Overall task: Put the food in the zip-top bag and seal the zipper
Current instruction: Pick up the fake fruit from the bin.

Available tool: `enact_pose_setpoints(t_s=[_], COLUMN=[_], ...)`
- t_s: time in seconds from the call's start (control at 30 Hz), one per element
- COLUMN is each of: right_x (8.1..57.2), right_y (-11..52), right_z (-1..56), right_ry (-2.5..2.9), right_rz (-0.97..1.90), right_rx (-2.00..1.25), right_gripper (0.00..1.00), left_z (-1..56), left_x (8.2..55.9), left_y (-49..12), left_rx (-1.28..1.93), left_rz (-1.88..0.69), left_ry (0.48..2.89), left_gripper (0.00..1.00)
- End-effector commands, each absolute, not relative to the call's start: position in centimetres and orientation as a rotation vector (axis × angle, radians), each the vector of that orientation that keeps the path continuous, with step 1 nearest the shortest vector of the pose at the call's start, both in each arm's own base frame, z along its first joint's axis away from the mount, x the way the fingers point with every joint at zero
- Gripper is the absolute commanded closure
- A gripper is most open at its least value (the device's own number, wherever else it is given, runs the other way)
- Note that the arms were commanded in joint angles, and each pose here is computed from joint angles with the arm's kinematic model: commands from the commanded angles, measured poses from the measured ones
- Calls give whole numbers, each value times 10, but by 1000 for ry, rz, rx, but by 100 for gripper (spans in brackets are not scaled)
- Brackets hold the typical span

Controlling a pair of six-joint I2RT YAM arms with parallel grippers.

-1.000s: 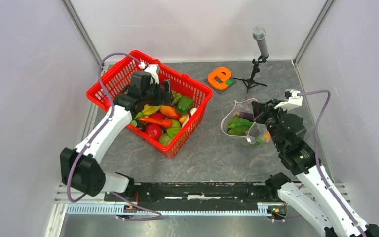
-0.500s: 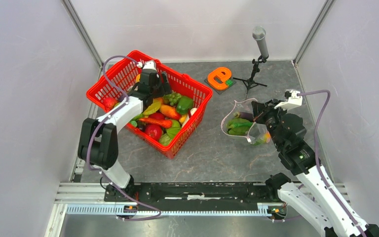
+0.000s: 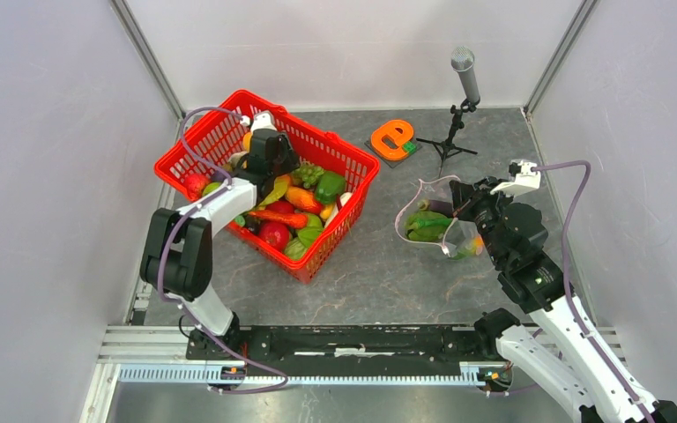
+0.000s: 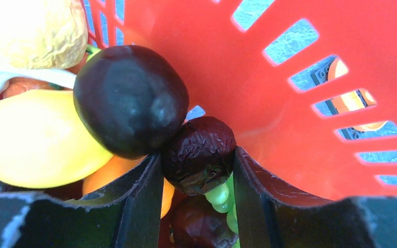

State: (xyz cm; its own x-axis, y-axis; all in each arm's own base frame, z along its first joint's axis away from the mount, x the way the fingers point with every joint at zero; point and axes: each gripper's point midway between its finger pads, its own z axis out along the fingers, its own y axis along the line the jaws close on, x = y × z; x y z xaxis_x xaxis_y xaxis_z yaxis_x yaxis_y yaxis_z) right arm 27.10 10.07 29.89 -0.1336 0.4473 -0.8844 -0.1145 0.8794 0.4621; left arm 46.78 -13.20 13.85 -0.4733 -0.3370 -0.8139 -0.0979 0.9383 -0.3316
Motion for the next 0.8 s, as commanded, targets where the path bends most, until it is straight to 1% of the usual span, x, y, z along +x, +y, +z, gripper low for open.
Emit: enact_pose_setpoints(t_s=[0.0,0.2,0.27,0.43,0.57,0.77], right_x=[271,272,272,273,275,276], right_y=[99,100,100,102,107,110], right_z=[315,315,314,313,312,310], right_ry=[1585,1585,1585,1588,1594,1596], right_rz=[506,509,510,521,539,562], right_rx=[263,264,266,265,259,264], right_gripper=[89,89,89,90,90,90], left_z=[162,233,257,295,327,352], left_x=[460,430,413,373,334,265], left_y=[-130,-133,-140,-165,-207,-293], left_rx=[-339,-278,-228,-78,101,425], left_rz=[-345,-461,-530,-740,-952,-1091], left_ry=[1980,1847,1809,1744,1667,1564], left_gripper=[73,74,74,74,75,75])
